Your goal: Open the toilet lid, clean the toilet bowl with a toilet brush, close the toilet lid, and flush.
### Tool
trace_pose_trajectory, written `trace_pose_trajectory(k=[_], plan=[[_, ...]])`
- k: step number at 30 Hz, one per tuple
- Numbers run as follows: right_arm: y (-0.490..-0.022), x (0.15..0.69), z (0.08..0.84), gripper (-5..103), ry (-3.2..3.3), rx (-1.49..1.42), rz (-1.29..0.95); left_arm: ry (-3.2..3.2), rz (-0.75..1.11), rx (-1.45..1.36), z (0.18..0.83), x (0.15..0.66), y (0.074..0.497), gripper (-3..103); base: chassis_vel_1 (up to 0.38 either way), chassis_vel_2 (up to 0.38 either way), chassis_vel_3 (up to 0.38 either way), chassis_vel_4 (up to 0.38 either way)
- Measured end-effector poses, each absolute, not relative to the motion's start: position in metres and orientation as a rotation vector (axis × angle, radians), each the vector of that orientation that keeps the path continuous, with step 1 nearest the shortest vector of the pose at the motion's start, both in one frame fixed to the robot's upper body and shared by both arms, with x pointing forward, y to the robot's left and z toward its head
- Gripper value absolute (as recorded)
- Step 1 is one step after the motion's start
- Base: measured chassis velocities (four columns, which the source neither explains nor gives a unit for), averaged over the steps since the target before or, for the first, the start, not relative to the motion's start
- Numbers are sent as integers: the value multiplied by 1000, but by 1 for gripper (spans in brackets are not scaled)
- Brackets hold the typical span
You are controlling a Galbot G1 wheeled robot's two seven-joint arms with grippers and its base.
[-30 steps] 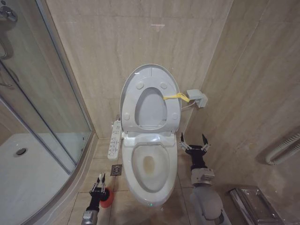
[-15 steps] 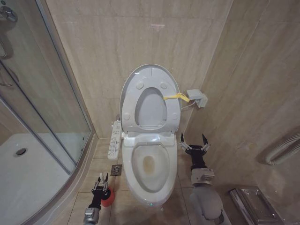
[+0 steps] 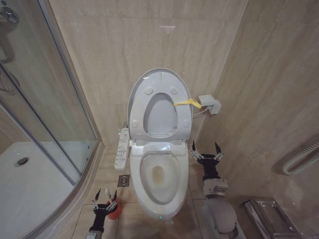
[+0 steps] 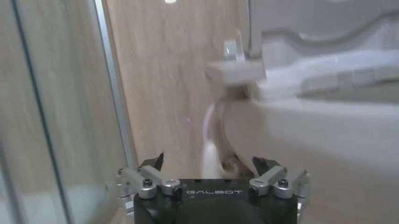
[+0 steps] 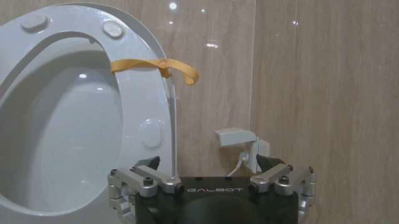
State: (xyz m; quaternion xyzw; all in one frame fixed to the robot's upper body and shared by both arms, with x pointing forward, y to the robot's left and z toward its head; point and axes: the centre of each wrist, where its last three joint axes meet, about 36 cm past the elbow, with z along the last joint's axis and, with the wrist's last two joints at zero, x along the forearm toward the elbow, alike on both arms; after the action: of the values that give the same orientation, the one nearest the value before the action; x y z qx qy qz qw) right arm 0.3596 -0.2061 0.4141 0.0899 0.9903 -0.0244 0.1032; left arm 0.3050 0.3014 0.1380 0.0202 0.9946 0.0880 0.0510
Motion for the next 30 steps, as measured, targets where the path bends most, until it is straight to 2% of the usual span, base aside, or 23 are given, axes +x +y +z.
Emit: trace_pose_trajectory(k=[7, 8, 19, 24, 30], plan=[[-206, 360, 414, 100, 2922, 265, -72, 2900, 304, 19, 204, 308, 314, 96, 0, 0, 0, 0], [-206, 360, 414, 100, 2922, 265, -72, 2876, 296, 12, 219, 309, 314, 100, 0, 0, 0, 0], [-206, 360, 414, 100, 2922, 265, -72, 2782, 87, 59, 383, 314, 281, 100, 0, 0, 0, 0], [-206, 360, 414, 100, 2922, 265, -72, 2828, 14, 124, 413, 313, 275, 100, 0, 0, 0, 0], [-206, 360, 414, 100, 2922, 265, -72, 2895, -72, 120, 417, 311, 270, 100, 0, 0, 0, 0]])
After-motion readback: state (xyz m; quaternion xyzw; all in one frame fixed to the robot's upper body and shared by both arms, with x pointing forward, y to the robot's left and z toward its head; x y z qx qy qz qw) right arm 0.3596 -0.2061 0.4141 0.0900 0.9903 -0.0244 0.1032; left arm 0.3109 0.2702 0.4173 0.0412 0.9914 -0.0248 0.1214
